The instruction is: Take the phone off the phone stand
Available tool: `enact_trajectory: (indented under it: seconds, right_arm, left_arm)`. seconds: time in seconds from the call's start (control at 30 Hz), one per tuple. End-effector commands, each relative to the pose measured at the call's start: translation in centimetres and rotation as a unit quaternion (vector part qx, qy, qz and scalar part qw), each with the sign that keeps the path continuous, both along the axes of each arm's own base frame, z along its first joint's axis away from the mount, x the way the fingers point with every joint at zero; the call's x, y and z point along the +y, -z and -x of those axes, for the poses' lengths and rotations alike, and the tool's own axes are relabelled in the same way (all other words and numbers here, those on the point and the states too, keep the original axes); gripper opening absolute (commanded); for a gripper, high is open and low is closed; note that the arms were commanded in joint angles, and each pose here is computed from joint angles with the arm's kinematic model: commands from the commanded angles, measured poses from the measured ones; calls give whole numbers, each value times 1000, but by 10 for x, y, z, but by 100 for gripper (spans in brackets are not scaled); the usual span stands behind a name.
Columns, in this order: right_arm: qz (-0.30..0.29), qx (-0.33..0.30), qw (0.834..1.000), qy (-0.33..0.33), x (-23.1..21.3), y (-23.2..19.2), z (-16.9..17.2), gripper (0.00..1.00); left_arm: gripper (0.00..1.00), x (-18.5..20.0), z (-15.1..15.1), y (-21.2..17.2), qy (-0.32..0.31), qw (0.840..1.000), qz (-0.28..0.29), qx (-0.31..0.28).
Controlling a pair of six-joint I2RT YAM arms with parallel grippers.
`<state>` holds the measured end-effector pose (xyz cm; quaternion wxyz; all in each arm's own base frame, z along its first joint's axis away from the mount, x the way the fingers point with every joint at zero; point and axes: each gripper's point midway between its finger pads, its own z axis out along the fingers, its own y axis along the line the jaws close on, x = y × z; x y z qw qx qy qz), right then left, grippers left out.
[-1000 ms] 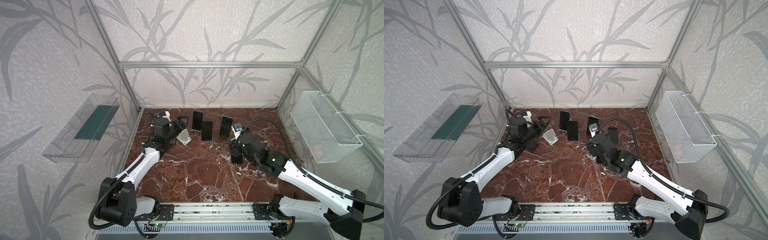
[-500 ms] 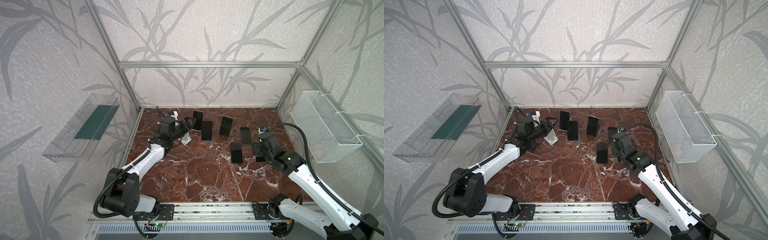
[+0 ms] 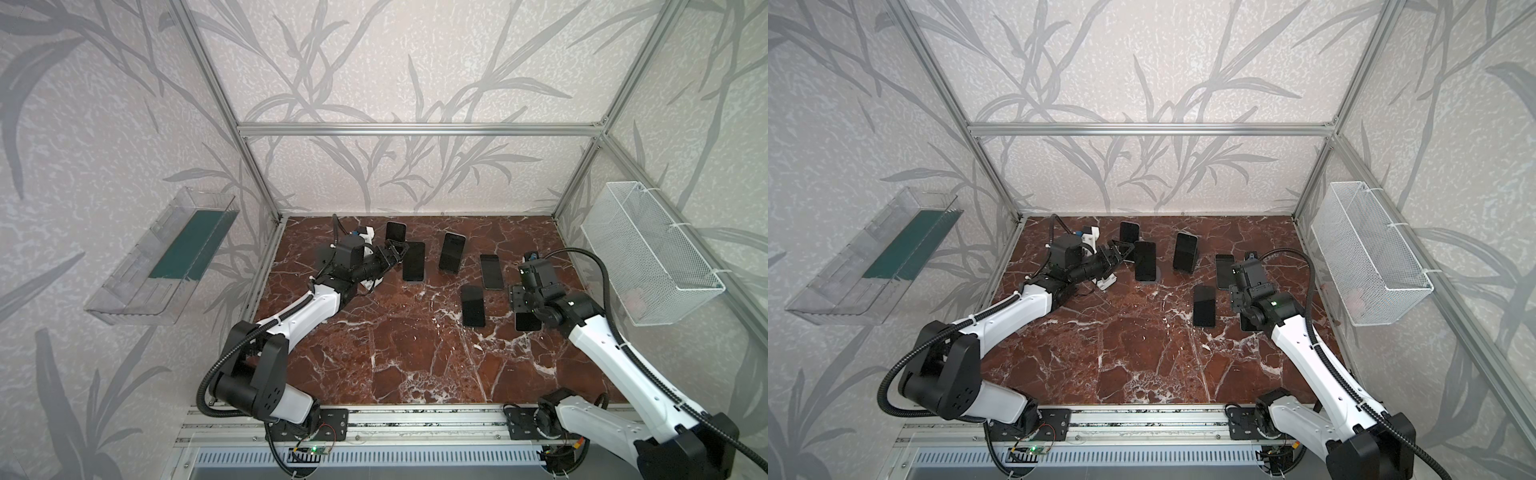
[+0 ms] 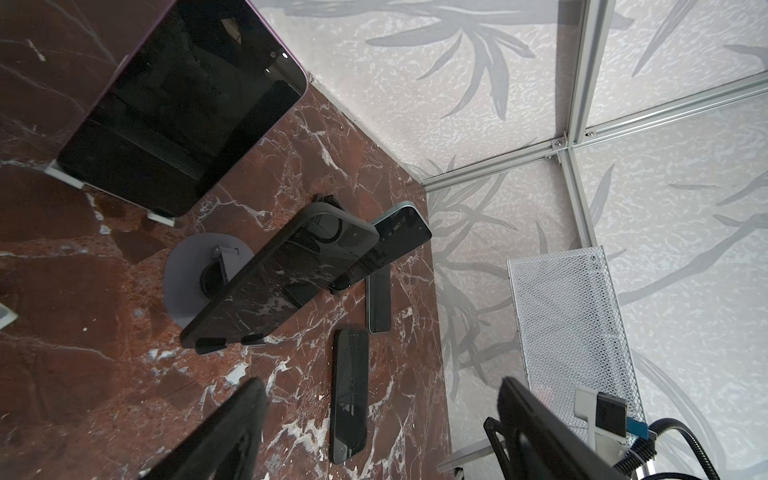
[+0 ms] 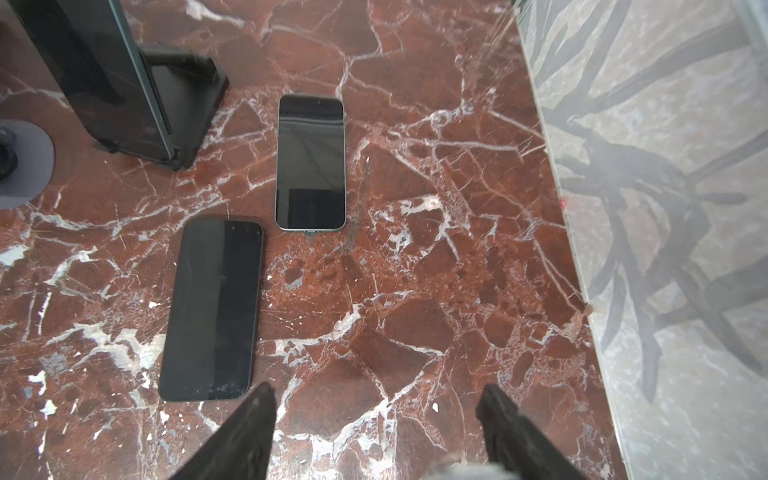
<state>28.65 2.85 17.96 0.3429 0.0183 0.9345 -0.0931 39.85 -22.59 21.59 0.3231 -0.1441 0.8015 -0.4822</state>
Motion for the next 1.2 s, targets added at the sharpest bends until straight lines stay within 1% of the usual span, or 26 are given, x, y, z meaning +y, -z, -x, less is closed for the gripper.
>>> enact_trajectory:
  seconds: [0.0,0.27,0.4,0.67,0.8,0.97,1.07,1.17]
  right_arm:
    - [-23,12,1000,1,3,7,-3,59]
    - [-65,32,997,20,5,39,-28,58]
    - [-66,52,996,25,7,59,-41,58]
    - [-67,115,991,25,13,101,-43,59]
    - [-88,126,988,24,16,110,-55,59]
    - [-95,173,980,21,18,131,-61,60]
    - [-101,201,974,24,22,142,-58,60]
    - [-100,201,974,28,21,150,-57,62]
  left_arm:
    - [88,-4,-4,-15,6,1000,13,-14]
    - [87,-4,-4,-18,8,1000,15,-16]
    - [87,-2,-4,-18,4,1000,9,-17]
    - [87,-1,-3,-22,4,1000,8,-25]
    - [87,1,-3,-22,1,1000,0,-28]
    - [87,2,-2,-25,1,999,-3,-33]
    - [87,2,-3,-21,1,999,-7,-31]
    - [87,1,-4,-19,2,1000,-4,-27]
